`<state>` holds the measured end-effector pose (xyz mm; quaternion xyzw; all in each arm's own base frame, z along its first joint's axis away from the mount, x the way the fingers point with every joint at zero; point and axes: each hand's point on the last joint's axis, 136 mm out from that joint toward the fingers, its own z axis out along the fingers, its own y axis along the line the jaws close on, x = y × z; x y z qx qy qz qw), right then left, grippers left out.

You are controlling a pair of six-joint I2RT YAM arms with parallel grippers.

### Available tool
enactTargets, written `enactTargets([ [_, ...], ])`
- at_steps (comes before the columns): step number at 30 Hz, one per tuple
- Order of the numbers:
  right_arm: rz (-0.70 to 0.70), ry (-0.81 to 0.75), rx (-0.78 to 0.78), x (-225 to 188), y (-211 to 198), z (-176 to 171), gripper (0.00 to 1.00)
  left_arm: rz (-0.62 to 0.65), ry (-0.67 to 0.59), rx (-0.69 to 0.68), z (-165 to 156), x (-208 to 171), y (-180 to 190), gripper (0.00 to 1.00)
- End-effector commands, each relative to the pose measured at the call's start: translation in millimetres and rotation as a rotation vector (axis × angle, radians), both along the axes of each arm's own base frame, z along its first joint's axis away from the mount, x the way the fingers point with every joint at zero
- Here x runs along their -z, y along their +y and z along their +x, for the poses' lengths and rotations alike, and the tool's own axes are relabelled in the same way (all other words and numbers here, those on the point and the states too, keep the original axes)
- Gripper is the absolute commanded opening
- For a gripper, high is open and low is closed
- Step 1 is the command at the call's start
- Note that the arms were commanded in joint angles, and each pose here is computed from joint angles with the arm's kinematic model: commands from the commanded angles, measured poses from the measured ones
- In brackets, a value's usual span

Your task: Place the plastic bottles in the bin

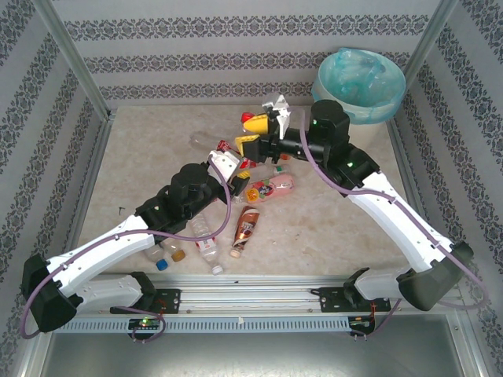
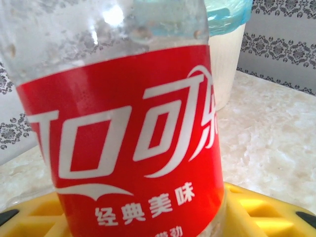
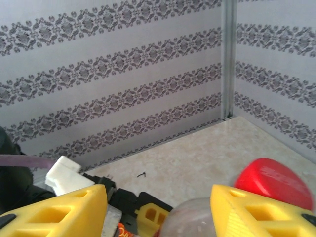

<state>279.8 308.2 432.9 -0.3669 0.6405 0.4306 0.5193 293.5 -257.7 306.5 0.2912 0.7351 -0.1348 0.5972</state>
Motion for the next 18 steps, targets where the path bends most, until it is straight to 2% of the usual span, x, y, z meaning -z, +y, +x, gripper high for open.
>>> enactTargets([
  [1,0.09,-0.028,0.041,-32,-13,2,0.59,-0.033,-0.058,-0.004,3,-18,1,0.54],
  [4,0.129,-0.015,0.043,-40,-18,1,0.59,-0.035,-0.057,-0.013,3,-17,2,0.54],
  [9,0.098,0.053,0.086,-27,-17,14,0.58,-0.05,-0.067,0.011,-1,-21,1,0.54],
  [18,0.098,0.124,0.048,-22,2,28,0.56,-0.062,-0.068,0.046,-7,-23,-2,0.54],
])
